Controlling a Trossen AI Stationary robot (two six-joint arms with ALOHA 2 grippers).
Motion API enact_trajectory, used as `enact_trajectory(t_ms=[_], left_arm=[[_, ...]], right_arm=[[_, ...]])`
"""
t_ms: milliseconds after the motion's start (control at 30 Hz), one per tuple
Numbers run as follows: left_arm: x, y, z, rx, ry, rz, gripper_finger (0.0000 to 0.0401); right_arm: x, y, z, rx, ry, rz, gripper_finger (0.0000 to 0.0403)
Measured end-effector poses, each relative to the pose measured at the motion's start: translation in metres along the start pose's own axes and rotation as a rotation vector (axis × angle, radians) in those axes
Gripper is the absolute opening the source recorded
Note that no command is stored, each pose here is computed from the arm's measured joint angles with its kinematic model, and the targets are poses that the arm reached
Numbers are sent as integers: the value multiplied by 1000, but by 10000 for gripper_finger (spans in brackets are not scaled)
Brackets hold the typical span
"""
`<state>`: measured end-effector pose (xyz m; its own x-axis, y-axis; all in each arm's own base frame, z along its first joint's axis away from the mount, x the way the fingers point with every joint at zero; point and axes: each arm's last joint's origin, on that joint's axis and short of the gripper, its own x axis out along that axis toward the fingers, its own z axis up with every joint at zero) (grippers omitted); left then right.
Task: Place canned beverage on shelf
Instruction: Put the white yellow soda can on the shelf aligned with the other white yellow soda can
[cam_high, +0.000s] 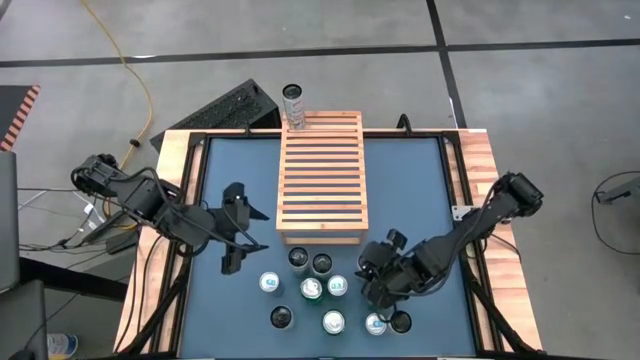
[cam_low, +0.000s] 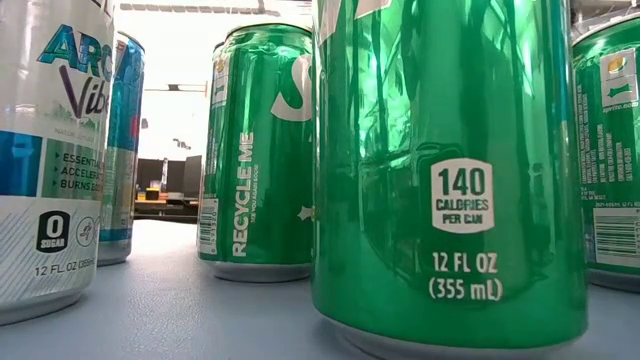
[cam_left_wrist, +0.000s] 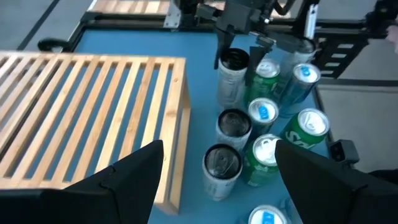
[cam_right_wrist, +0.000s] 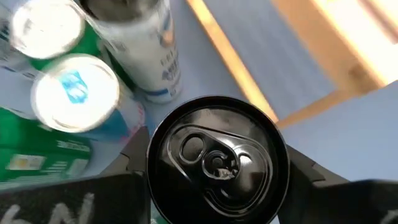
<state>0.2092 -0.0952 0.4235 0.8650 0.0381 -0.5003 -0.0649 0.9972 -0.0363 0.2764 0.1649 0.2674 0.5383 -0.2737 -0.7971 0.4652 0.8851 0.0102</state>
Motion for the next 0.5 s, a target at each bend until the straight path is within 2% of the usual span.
enact_trajectory(t_ms=[133,233,367,500], left_arm=[[0,-1,2,6,-11,-28,296],[1,0,2,-2,7,-82,296],[3,2,8,7,-14,-169,296],[5,4,19,28,-94,-284,296]], right_arm=[[-22,-2,21,-62,-22,-20,191],[-45,-3,43,-106,-48,6,191],[-87,-9,76,-192,-117,66,191],[-137,-19,113,-273,-273,168,191]])
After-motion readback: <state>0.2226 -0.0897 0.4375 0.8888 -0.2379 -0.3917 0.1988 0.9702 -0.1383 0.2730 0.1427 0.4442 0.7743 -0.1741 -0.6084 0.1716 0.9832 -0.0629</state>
